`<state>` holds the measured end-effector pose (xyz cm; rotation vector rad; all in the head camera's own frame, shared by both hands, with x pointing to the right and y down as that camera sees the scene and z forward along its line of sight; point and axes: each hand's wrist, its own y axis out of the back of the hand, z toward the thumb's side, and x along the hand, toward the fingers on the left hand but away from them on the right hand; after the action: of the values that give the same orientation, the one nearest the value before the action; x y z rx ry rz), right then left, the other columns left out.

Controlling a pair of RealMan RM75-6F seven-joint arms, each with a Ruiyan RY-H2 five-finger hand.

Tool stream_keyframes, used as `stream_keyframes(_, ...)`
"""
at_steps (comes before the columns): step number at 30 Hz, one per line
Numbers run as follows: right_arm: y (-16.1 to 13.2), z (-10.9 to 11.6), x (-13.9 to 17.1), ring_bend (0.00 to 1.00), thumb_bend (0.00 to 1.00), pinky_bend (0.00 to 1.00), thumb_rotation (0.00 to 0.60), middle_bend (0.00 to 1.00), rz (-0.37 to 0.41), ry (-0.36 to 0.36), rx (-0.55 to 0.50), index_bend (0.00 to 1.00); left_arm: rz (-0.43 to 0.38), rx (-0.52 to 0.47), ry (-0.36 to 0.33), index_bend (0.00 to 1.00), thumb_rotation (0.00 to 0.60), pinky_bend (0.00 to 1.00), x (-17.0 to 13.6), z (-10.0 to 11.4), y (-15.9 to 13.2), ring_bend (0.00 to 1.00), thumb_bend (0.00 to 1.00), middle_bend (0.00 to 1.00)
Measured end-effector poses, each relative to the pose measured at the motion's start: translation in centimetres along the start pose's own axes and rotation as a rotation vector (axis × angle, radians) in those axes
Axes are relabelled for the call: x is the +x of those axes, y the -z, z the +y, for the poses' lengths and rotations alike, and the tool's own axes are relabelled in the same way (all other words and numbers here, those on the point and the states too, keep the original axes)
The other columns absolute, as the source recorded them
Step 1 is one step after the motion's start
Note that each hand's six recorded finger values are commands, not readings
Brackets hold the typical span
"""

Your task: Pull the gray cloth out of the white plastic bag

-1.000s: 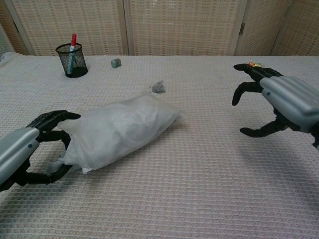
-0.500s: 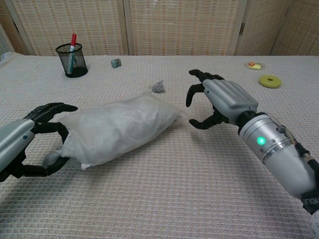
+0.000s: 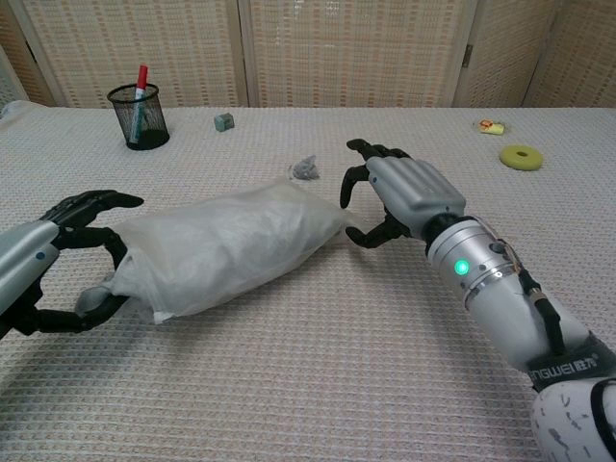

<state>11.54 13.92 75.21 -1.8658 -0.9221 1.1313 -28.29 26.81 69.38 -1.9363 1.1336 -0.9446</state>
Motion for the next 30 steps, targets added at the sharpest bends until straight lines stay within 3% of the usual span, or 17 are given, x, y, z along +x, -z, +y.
stream_keyframes(16,-0.3,-1.2,-0.4,0.00,0.29,0.00,0.600,0.00,-0.019,-0.046,0.017,0.36,0.001,-0.001,-0.011,0.78,0.600,0.03,0.2,0.4,0.2,0.00,0.62,0.17)
stream_keyframes(25,-0.4,-1.4,-0.8,0.00,0.35,0.00,0.600,0.00,-0.036,-0.042,0.024,0.47,0.002,0.001,-0.011,0.78,0.600,0.03,0.2,0.6,0.3,0.00,0.62,0.17)
stream_keyframes(30,-0.4,-1.5,-1.1,0.00,0.46,0.00,0.600,0.00,-0.053,-0.044,0.032,0.52,0.001,0.001,-0.012,0.78,0.600,0.03,0.2,0.6,0.3,0.00,0.63,0.17)
